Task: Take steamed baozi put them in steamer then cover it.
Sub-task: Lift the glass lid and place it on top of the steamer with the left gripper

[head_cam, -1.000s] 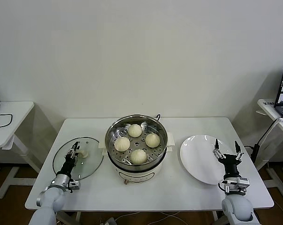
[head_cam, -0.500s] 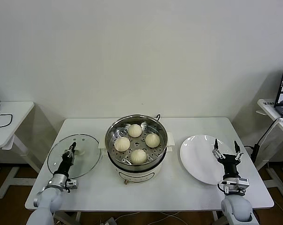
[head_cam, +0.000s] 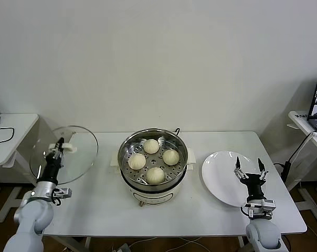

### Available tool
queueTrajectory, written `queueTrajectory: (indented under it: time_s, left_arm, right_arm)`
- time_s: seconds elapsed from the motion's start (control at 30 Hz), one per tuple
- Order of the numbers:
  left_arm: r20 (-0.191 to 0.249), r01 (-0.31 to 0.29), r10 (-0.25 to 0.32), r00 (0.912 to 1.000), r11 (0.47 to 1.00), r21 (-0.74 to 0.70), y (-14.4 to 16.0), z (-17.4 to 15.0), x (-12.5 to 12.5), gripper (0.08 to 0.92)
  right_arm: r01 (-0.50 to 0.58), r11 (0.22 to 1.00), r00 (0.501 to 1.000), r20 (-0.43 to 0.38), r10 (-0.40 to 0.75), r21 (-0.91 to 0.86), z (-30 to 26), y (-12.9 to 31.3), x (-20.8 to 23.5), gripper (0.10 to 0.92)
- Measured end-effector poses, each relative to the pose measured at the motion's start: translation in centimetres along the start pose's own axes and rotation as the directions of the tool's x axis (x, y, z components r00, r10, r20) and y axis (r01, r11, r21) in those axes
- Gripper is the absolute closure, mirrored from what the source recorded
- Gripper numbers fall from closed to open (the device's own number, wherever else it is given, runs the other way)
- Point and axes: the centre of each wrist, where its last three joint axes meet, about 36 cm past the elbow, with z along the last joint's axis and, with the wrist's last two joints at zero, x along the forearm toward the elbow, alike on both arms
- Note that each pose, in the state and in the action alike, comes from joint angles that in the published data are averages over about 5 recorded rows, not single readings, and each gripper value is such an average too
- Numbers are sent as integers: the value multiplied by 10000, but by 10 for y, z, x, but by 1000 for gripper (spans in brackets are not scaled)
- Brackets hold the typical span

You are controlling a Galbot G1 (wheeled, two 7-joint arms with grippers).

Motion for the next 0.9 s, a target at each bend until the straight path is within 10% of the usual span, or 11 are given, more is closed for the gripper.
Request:
queueTrajectory:
  time_s: [0.4, 0.9]
  left_arm:
    - [475, 1280, -1351, 9897, 9833, 1292, 107, -85, 21, 811]
    - [1223, 75, -380, 9918, 9706, 2404, 136, -207, 32, 811]
  right_arm:
    - [314, 9995, 9986, -417, -314, -6, 5, 12, -8, 200]
    - [641, 9978, 9943, -847, -653, -163, 12, 41, -19, 200]
